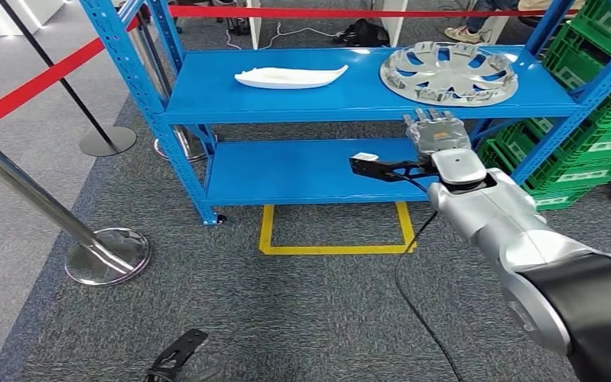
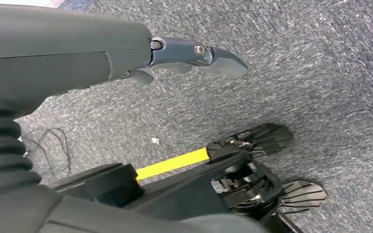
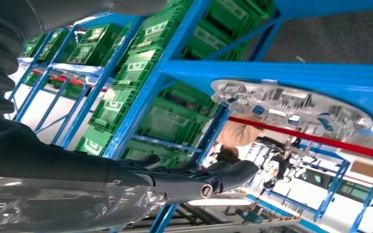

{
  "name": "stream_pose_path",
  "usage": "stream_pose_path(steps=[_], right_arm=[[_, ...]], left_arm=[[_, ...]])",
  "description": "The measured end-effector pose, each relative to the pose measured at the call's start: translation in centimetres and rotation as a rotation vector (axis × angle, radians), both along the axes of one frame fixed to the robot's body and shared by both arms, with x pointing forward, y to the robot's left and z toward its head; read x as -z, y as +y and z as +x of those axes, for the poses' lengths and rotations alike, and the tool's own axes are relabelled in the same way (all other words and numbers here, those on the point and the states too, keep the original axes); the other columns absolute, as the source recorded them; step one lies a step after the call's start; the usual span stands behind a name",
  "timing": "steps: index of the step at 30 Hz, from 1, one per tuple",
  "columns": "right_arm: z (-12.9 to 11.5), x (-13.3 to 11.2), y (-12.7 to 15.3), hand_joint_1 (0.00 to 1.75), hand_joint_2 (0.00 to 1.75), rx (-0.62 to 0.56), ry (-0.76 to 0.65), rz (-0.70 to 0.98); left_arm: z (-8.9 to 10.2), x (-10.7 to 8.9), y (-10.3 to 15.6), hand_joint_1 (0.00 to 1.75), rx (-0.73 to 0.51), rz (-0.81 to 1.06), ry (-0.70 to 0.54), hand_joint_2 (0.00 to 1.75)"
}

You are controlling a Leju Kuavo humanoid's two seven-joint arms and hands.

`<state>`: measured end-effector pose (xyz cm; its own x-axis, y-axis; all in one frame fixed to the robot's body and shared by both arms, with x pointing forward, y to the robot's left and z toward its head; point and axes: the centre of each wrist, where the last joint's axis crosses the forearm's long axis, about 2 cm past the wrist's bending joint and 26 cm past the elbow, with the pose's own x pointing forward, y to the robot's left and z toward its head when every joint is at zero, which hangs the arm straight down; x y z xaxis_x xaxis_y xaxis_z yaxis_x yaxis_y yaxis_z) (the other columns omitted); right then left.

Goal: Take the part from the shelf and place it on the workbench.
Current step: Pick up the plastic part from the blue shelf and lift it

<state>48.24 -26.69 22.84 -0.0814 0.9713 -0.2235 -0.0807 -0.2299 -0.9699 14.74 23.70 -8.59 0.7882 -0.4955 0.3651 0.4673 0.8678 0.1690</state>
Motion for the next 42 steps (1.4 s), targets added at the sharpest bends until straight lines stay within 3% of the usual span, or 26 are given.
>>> stream_pose_path(steps=[4, 8, 35, 42], right_arm=[[-0.11, 0.29, -0.05, 0.00, 1.75, 0.000, 0.006, 0.006], [-0.15, 0.39, -0.12, 0.00, 0.00, -0.009, 0.007, 0.024], [-0.06, 0.03, -0.02, 0.00, 0.00, -0.022, -0.027, 0.165], [-0.42, 0.97, -0.30, 0.00, 0.00, -0.011, -0.009, 0.174]], left_arm=[[0.01, 0.00, 0.01, 0.00, 0.000, 0.001, -0.003, 0.00], [0.02, 0.00, 0.02, 0.00, -0.001, 0.003, -0.004, 0.00], [0.40, -0.10, 0.34, 0.00, 0.003, 0.023, -0.022, 0.00], [0.43, -0.12, 0.27, 0.00, 0.005, 0.022, -0.022, 0.00]])
